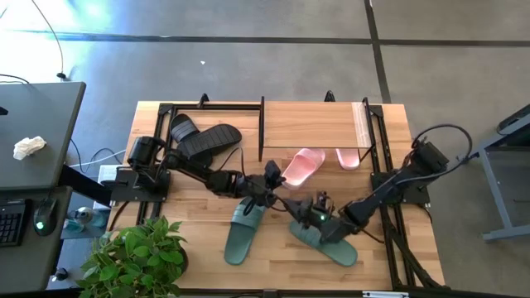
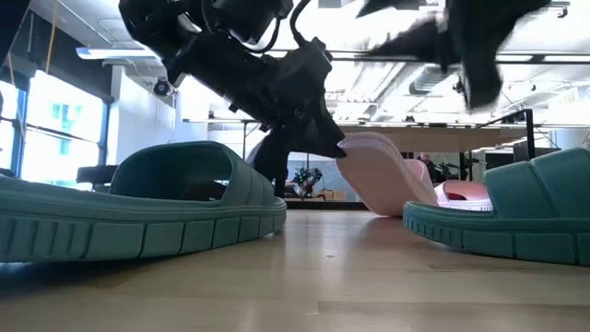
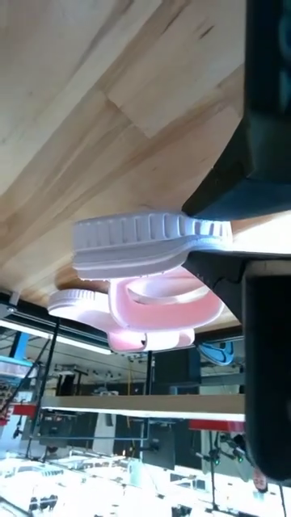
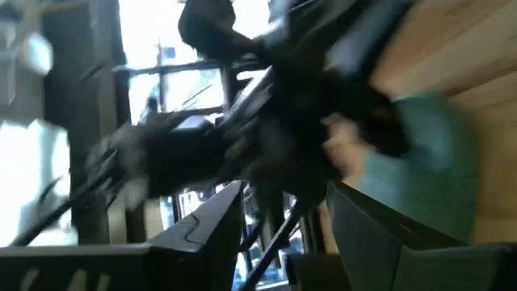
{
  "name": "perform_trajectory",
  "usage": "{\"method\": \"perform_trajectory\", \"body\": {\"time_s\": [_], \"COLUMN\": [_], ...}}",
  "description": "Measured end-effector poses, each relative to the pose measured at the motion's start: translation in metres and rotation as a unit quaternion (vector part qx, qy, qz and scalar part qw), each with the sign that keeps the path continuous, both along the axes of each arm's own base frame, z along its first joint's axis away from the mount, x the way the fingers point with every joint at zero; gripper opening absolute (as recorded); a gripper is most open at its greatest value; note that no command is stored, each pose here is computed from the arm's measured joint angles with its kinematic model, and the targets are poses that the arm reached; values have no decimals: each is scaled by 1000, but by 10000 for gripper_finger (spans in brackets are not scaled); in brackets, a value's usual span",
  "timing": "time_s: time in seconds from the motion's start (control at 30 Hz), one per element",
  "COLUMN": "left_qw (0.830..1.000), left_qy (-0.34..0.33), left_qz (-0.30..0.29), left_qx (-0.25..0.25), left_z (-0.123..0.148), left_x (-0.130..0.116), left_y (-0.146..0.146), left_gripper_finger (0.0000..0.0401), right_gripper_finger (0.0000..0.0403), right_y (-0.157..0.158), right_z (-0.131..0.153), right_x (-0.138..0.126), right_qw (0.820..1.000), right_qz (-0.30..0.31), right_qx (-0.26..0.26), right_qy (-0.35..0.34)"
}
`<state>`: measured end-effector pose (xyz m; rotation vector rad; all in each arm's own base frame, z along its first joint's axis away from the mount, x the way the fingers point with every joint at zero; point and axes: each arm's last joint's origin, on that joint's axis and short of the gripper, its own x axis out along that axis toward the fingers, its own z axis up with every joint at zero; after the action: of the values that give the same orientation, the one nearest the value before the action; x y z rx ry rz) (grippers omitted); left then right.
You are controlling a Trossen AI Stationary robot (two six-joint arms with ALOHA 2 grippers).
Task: Pick and place slides into the shelf
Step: Put the pink slide under the shelf
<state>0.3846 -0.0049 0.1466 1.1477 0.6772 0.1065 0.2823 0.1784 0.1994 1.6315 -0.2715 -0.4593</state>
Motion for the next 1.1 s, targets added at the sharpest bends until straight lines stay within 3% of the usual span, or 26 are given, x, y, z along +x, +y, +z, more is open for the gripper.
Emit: {"method": "perform_trajectory", "body": {"time_s": [0.17, 0.27, 0.43, 0.53, 0.6, 0.7, 0.8, 0.9, 1.0, 1.1], "left_qw": [1000, 1000, 999, 998, 996, 995, 994, 994, 991, 988], "left_qy": [-14, -24, -28, -2, 15, 28, 23, 16, 38, 73], "left_qz": [-7, -8, 32, 62, 75, 86, 101, 104, 119, 122], "left_qx": [14, 14, 21, 34, 34, 32, 43, 42, 53, 57], "left_z": [13, 25, 44, 41, 38, 34, 32, 30, 22, 12], "left_x": [9, 17, 30, 36, 43, 52, 64, 79, 90, 95], "left_y": [-13, -13, 2, 10, 11, 7, 4, 4, 7, 11], "left_gripper_finger": [28, 28, 28, 28, 28, 28, 28, 28, 28, 27], "right_gripper_finger": [139, 116, 61, 19, 5, 4, 1, 0, 0, 0], "right_y": [45, 68, 90, 90, 82, 63, 40, 18, -4, -27], "right_z": [56, 92, 147, 171, 181, 190, 193, 203, 196, 174], "right_x": [-7, -20, -36, -37, -38, -36, -34, -41, -51, -59], "right_qw": [990, 964, 874, 833, 820, 816, 795, 784, 783, 813], "right_qz": [-24, -44, -33, -8, 44, 103, 148, 146, 140, 140], "right_qx": [-137, -250, -444, -506, -531, -535, -556, -573, -574, -540], "right_qy": [19, 77, 195, 224, 211, 193, 190, 188, 196, 170]}}
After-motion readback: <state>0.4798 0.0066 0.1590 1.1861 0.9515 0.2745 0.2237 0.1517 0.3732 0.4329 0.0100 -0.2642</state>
